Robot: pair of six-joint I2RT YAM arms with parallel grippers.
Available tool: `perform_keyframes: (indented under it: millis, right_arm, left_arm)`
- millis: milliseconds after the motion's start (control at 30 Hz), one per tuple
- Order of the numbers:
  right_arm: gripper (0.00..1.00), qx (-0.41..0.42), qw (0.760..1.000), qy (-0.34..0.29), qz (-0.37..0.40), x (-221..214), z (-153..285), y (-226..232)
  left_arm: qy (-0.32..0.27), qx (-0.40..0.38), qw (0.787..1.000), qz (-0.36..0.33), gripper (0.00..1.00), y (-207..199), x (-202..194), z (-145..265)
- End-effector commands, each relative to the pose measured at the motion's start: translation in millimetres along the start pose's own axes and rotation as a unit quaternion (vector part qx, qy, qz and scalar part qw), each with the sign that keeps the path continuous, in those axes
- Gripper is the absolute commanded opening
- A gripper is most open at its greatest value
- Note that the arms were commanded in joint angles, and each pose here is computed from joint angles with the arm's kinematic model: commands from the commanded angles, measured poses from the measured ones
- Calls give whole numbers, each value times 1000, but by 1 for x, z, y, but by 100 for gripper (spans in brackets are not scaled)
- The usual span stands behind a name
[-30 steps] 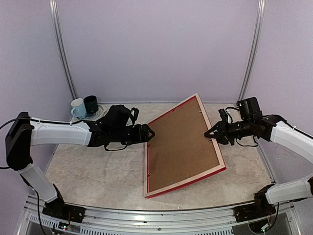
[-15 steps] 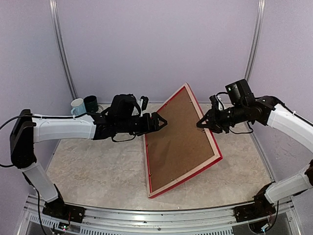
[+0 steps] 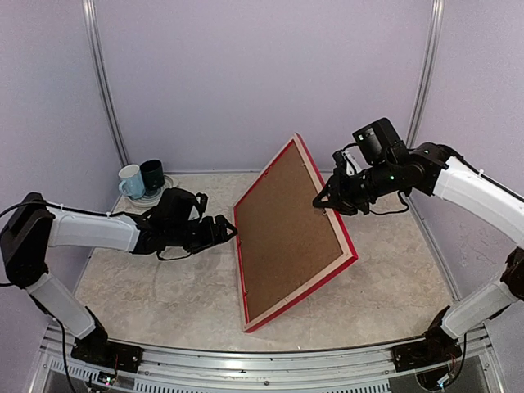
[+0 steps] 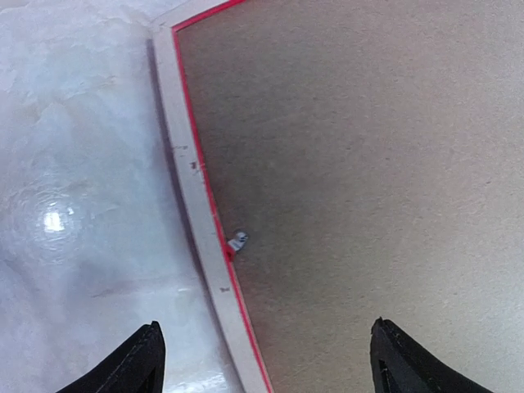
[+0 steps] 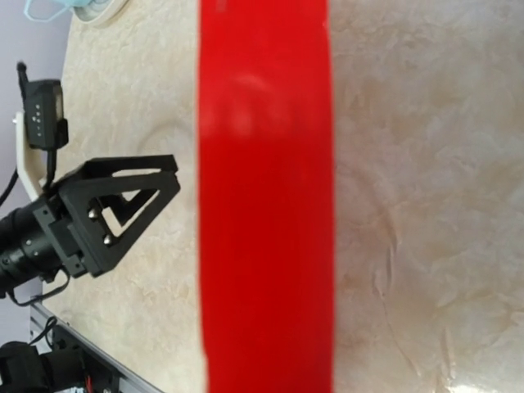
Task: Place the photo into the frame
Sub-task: Turn over the photo frame.
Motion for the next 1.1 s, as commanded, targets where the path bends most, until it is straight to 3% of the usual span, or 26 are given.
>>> perform_keyframes:
  millis: [0, 400, 1067]
  right_arm:
    - [11, 61, 996, -63, 21, 20, 19, 39]
    - [13, 72, 996, -56, 18, 20, 18, 48]
    - [37, 147, 988, -26, 42, 6, 18, 88]
  left_arm:
    - [-14, 10, 1000, 8, 82, 17, 0, 3]
    - [38, 17, 999, 7, 47, 39, -32, -34]
    - [81, 12, 997, -3, 42, 35, -56, -72]
Point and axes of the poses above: each gripper's point midway between its finger pads, its own z axis back along the fingers, its own y axis along the line the jaws close on, x = y × z, the point moved 5 cm from there along z, back along the fingers, and after that the axes turned 11 degrees about -z, right-handed, at the moved point
